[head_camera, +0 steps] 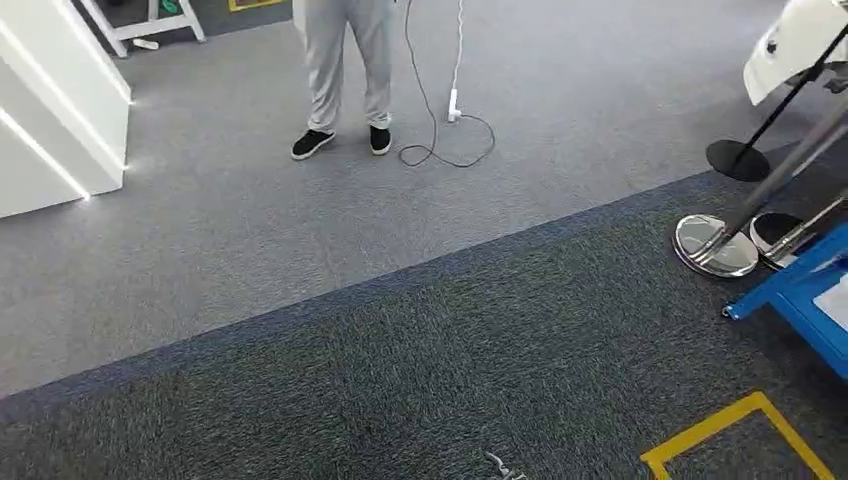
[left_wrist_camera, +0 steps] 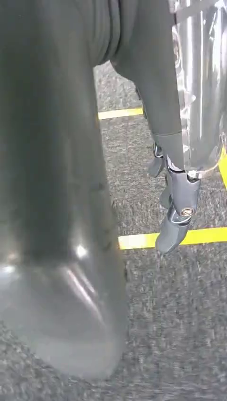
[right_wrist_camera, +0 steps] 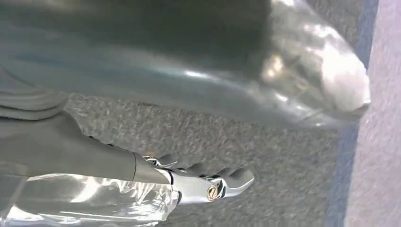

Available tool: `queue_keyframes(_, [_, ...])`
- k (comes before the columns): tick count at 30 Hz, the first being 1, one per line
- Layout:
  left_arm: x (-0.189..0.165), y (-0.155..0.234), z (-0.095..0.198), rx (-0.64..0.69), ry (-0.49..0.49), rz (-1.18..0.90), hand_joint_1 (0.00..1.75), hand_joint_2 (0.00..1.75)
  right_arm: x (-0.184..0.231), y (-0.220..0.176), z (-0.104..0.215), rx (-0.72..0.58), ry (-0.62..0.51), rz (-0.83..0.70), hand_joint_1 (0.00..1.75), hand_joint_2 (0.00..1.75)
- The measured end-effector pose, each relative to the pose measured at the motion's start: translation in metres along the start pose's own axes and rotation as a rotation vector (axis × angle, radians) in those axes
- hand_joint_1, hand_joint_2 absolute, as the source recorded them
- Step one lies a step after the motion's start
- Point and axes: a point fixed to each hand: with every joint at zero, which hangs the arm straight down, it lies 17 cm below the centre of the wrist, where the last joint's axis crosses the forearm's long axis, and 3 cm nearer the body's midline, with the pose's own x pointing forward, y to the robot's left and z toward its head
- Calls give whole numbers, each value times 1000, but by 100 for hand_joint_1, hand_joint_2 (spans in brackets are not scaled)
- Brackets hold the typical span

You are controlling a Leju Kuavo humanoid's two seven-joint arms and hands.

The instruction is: Take the parts from the cabinet and place them on the table.

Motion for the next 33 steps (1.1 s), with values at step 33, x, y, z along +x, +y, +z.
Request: queue_keyframes(33, [-15,6,0,-7,74,1,0,0,-6,3,3,25,15,-11,0,0])
